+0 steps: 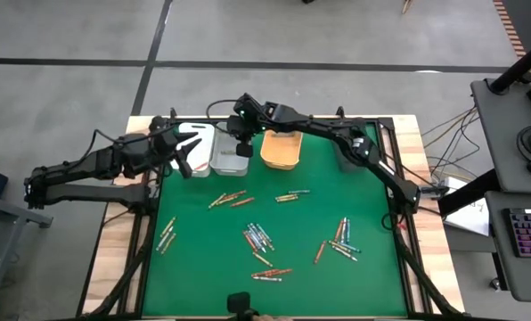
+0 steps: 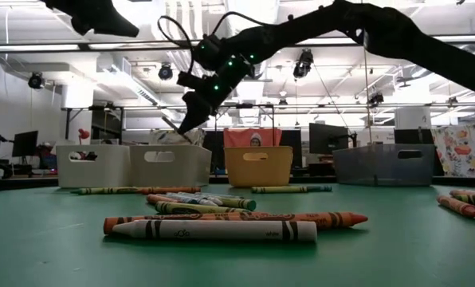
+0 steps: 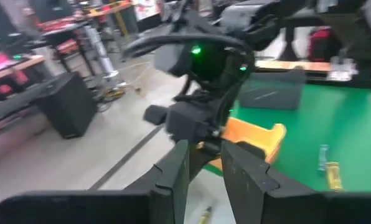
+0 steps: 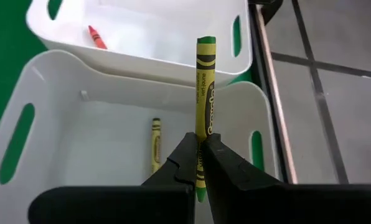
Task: Sort crayons
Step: Put the green crayon into the gray bin
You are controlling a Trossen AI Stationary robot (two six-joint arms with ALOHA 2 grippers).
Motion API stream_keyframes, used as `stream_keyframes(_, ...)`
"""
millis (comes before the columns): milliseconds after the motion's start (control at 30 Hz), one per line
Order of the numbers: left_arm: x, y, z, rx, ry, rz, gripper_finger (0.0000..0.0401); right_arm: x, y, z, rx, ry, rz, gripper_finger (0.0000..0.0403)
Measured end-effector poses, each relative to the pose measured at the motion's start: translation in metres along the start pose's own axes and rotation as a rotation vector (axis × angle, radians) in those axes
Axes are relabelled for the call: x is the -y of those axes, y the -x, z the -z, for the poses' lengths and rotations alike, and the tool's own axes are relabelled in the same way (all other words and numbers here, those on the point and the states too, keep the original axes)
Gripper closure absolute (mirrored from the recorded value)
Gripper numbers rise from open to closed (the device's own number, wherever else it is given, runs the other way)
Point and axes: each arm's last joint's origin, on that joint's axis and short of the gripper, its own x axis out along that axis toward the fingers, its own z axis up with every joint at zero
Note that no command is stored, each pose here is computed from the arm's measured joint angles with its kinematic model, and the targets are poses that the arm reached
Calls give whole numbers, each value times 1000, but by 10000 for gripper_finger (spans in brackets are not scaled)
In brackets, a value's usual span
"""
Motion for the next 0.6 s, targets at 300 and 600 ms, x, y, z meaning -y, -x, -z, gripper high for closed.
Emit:
stream_keyframes(300,1,-3,2,-23,-5,-27,324,-6,-12,16,-53,-13,-26,392)
stream_keyframes(600,5,-11,4,-58,-22,-24,324,-10,-23,27,-54,-16,-25,392)
